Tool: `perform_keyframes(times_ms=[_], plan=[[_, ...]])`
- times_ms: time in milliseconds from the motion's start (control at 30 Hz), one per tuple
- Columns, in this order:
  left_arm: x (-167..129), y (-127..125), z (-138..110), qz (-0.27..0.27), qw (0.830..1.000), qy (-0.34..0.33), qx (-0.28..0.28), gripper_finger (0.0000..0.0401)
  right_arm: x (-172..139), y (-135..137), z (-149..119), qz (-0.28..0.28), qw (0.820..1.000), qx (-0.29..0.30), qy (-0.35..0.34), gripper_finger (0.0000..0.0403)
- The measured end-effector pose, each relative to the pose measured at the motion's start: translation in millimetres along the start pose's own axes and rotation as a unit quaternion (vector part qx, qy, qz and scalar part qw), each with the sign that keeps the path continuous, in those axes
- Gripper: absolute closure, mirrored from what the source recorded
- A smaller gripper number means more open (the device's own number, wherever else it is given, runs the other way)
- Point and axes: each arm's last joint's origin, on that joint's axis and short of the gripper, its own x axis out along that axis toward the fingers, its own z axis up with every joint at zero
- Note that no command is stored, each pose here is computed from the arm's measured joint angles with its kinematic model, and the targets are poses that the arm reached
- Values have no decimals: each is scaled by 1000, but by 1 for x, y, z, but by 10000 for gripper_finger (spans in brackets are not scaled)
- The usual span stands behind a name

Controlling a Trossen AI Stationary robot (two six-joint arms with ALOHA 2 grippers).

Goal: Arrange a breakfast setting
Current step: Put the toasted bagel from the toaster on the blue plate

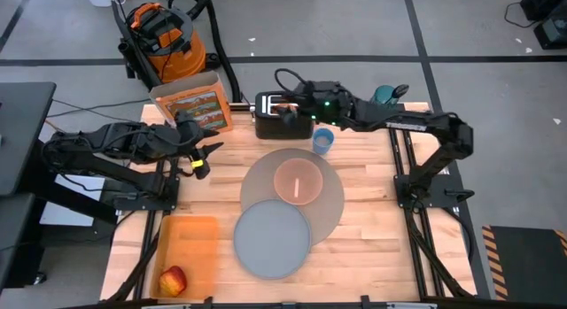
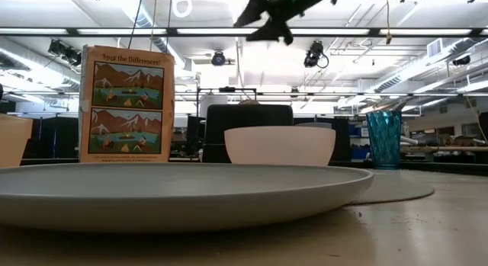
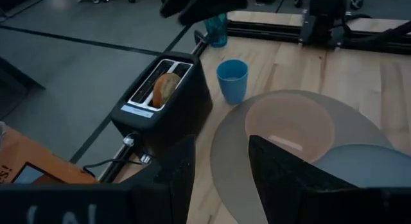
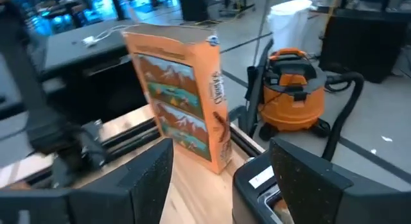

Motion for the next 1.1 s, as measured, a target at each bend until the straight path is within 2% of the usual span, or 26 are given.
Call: perform_keyframes(times_ms=[133,267,400,533,733,900,1100], plan=[[-1,-1,0,-16,1000,2,4,248,21,0,-18,-16,999,27,20,141],[-4,0,-1,-39,999,3,14,248,36,8,-34,-12,999,26,44,142],[-8,2,-1,-45,999,-5,24,248,48,15,-31,-9,998,42,43,142],[-13,6,-2,-47,999,-10,26,248,59,17,-29,-11,998,26,51,143],[-22,11,-3,-49,998,-24,19,248,67,7,-18,5,999,24,47,143],[-25,14,-4,-49,997,-27,46,248,71,-8,-24,23,995,-39,93,143],[-26,14,-4,-49,998,-29,35,248,72,-30,-27,47,985,-107,128,144]])
